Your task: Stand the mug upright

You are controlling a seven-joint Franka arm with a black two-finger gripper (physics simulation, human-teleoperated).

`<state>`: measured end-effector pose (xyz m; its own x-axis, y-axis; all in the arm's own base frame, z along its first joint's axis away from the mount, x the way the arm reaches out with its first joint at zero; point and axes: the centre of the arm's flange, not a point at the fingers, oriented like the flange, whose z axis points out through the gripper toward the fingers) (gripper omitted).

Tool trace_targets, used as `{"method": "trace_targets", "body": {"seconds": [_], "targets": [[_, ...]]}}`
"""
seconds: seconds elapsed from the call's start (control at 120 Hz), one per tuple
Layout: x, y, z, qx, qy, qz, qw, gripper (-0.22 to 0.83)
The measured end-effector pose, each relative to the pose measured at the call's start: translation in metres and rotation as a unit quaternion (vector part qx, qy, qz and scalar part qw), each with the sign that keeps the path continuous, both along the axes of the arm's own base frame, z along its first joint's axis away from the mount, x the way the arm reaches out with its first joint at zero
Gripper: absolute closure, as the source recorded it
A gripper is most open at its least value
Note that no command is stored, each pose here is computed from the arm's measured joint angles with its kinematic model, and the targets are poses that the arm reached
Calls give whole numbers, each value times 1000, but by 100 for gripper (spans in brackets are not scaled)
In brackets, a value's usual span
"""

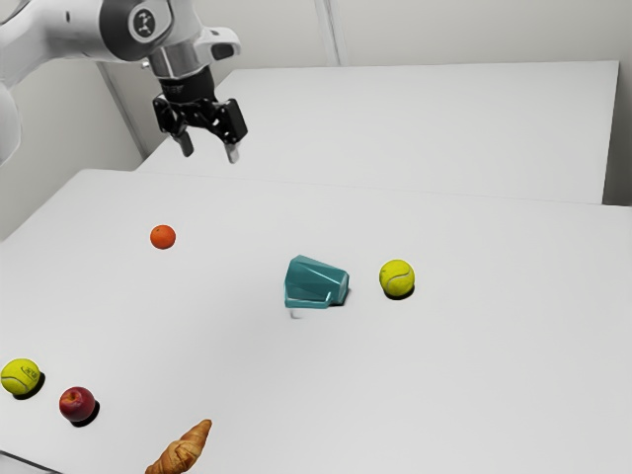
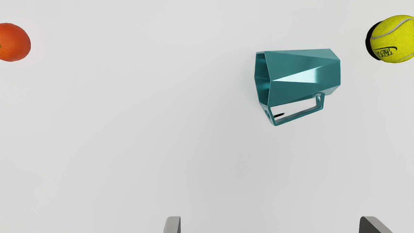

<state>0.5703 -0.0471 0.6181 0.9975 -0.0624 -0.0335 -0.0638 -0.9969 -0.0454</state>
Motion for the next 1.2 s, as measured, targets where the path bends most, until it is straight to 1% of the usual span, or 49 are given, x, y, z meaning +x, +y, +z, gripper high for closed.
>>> {"method": "trace_targets", "body": {"seconds": [0.392,0.658,0.783,0.908,1.058,1.2], "targets": [[1,7,-16,-8,18,10,1000,0],[-2,-7,-59,-72,44,14,996,0],[-5,3,-97,-115,60,26,991,0],[-6,24,-138,-165,60,40,984,0],[-6,35,-182,-233,47,48,970,0],[6,48,-227,-283,35,55,957,0]]}}
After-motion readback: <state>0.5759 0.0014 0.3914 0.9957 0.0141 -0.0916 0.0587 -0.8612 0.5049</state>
